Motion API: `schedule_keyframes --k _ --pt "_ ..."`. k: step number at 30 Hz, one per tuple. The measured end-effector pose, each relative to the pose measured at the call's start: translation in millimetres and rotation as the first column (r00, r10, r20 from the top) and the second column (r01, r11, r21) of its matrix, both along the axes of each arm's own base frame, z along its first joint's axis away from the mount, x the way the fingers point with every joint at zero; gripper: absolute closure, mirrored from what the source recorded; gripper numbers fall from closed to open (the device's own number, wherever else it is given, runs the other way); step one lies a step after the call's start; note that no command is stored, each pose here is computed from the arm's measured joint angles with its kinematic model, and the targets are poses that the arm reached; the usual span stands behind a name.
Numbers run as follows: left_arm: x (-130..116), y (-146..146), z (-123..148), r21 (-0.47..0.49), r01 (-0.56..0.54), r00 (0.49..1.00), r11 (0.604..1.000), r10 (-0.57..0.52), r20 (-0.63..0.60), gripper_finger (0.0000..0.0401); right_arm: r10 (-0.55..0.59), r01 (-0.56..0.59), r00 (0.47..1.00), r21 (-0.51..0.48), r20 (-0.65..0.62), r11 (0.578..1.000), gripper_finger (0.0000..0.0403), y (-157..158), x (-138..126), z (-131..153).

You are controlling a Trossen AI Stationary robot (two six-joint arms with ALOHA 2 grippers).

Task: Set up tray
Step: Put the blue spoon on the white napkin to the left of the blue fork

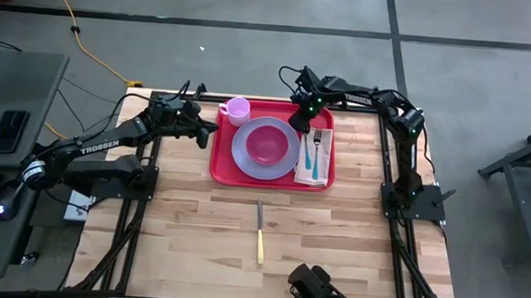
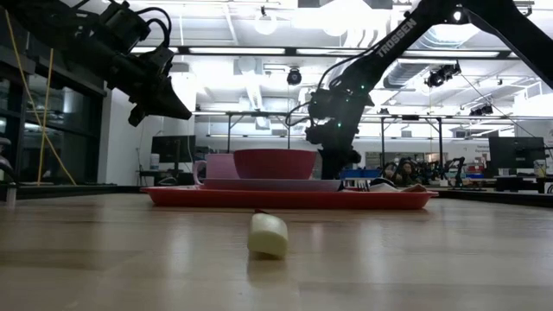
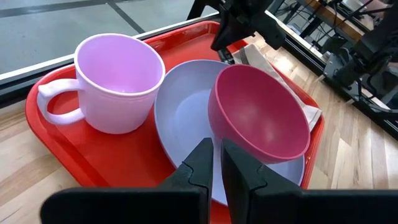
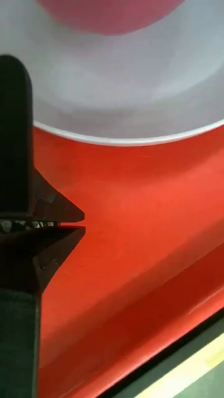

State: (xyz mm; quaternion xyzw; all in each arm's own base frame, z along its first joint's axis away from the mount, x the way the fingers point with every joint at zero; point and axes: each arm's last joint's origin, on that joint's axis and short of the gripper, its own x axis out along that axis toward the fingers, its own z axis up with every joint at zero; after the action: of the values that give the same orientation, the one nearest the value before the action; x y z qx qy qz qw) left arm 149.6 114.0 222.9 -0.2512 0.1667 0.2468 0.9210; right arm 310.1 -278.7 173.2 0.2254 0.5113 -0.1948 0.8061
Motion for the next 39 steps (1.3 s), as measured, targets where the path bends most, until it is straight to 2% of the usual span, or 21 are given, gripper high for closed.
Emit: schedule_keyframes --k 11,23,27,33,39 --pt "0 0 0 0.0 -0.001 1.0 1.0 0.001 -0.001 0.0339 -0.011 0.011 0.997 0.008 -0.071 1.0 0.0402 2 -5 -2" --pt "0 0 0 0.001 -0.003 1.0 1.0 0.003 -0.002 0.0339 -0.016 0.018 0.997 0.018 -0.079 1.0 0.0403 3 -5 -1" --pt "0 0 0 0.001 -0.003 1.0 1.0 0.003 -0.002 0.0339 -0.035 0.033 0.995 -0.027 -0.097 0.999 0.0403 1 -6 0" --pt "0 0 0 0.001 -0.003 1.0 1.0 0.003 -0.002 0.0339 -0.051 0.049 0.997 -0.029 -0.062 0.998 0.0403 -8 -10 5" --pt "0 0 0 0.002 -0.006 1.0 1.0 0.006 -0.003 0.0339 -0.037 0.038 0.999 0.026 -0.028 0.999 0.0403 -8 -12 5"
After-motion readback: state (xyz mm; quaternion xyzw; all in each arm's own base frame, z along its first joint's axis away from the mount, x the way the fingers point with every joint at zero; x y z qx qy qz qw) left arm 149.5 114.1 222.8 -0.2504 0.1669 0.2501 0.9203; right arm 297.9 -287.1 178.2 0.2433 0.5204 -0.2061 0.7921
